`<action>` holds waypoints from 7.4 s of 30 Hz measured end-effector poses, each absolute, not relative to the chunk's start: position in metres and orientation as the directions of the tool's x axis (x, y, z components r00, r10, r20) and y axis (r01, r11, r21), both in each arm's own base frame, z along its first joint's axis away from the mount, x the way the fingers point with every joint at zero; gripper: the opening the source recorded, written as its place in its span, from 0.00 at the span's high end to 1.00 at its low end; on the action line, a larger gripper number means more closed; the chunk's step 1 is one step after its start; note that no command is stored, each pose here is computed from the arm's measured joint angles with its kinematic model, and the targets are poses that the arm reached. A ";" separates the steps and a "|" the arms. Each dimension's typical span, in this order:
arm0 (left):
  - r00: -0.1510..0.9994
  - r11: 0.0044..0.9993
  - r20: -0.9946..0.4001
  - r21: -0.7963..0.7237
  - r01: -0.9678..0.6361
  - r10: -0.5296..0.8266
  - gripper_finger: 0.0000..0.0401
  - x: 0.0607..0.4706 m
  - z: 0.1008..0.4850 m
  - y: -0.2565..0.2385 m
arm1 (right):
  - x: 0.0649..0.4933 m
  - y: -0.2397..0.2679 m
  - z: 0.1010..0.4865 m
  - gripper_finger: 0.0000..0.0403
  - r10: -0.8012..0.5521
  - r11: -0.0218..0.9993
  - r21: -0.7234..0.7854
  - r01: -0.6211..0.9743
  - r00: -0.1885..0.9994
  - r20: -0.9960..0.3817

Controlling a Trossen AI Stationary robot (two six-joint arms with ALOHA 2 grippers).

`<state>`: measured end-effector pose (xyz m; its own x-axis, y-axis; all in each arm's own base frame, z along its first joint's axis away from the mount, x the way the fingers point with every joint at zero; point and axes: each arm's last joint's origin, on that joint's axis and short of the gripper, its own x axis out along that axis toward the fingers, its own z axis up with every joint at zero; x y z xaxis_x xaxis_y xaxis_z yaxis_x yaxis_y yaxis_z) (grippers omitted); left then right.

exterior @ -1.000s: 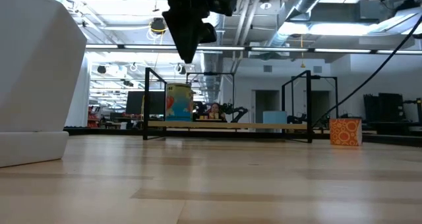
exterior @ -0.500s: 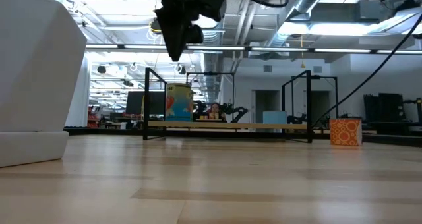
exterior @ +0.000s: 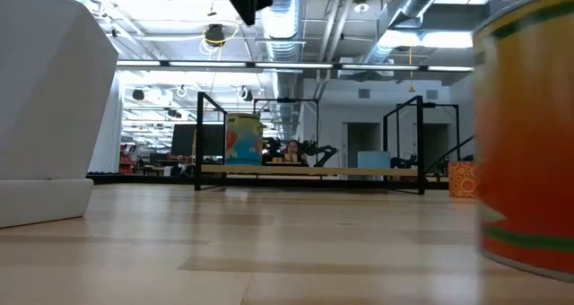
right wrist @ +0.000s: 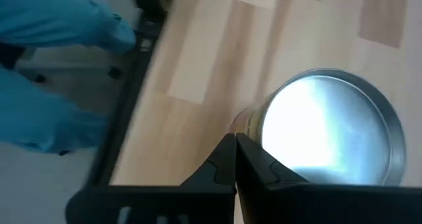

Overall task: Pick and place cans onto a shelf
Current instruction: Put the canned green beans on the shelf

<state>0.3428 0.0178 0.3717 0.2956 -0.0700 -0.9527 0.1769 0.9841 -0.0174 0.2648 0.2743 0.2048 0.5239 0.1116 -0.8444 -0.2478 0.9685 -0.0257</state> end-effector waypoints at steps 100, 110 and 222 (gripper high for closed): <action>0.806 0.999 -0.592 0.045 0.018 0.012 0.95 0.248 0.303 0.014 | 0.360 0.087 0.212 0.89 -0.238 0.938 -0.322 -0.127 0.441 -0.865; 0.806 0.999 -0.592 0.046 0.019 0.012 0.95 0.248 0.303 0.014 | 0.370 0.071 0.238 0.99 -0.240 0.918 -0.360 -0.165 0.491 -0.837; 0.765 0.992 -0.643 0.118 0.051 0.037 0.95 0.245 0.299 0.015 | 0.399 -0.146 0.229 0.92 -0.319 0.916 -0.398 -0.050 0.513 -0.797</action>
